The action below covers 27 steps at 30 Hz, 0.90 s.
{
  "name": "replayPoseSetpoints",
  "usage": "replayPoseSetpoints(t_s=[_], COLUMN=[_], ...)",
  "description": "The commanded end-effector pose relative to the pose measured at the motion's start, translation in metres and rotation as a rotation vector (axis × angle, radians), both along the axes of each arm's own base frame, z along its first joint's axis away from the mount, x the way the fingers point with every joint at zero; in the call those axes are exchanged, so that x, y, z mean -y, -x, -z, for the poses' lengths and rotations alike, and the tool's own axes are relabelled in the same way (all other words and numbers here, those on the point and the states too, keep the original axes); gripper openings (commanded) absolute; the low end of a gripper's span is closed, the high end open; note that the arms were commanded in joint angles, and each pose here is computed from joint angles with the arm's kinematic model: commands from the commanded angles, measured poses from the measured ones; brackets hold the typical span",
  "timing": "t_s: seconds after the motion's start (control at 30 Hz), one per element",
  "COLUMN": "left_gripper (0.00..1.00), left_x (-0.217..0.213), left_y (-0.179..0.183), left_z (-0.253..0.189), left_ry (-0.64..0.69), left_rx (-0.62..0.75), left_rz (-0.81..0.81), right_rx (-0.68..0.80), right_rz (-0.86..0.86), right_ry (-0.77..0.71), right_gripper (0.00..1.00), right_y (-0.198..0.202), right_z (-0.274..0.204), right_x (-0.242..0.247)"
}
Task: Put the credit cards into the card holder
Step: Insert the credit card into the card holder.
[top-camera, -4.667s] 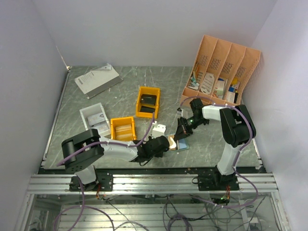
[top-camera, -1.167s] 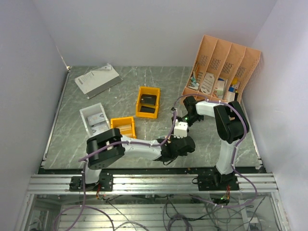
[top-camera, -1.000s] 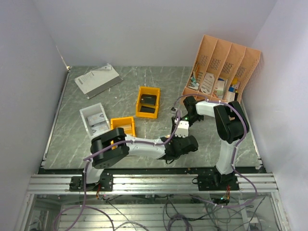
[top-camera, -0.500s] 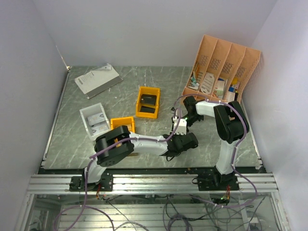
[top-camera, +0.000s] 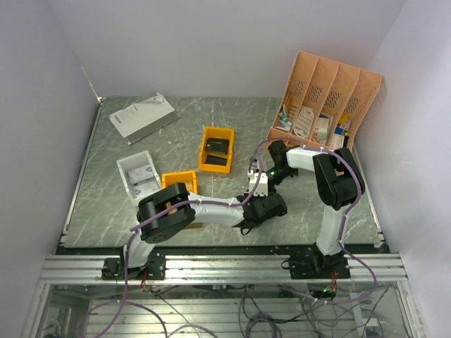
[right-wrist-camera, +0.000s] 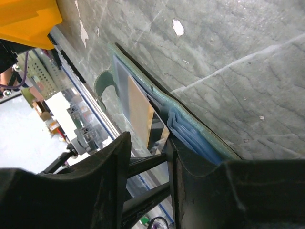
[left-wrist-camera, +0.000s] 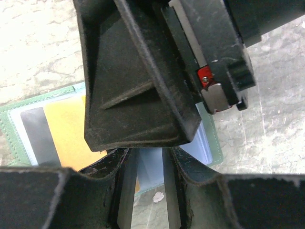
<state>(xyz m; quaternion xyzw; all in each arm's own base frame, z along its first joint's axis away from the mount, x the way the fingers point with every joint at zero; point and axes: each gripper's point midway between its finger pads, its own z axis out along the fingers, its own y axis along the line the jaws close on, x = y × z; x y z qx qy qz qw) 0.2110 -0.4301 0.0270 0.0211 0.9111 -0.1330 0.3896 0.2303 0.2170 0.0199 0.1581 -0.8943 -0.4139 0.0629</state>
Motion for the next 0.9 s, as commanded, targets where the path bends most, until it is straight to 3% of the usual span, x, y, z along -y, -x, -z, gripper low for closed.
replayPoseSetpoints(t_s=[0.0,0.57,0.87], left_gripper=[0.37,0.37,0.37], left_x=[-0.023,-0.039,-0.03], left_y=[-0.007,-0.013,-0.012], left_z=[-0.006,-0.015,-0.05], left_ry=[-0.041,-0.066,0.004], left_rx=[0.036,0.058,0.085], left_rz=[-0.063,-0.083,-0.028], right_rx=[0.061,0.132,0.198], right_rz=[-0.035,-0.035,-0.031], right_ry=[0.089,-0.002,-0.021], right_gripper=[0.38,0.4,0.4], right_y=[-0.006,-0.015,-0.019], right_z=[0.024,-0.01,-0.025], right_x=[0.012,0.004,0.004])
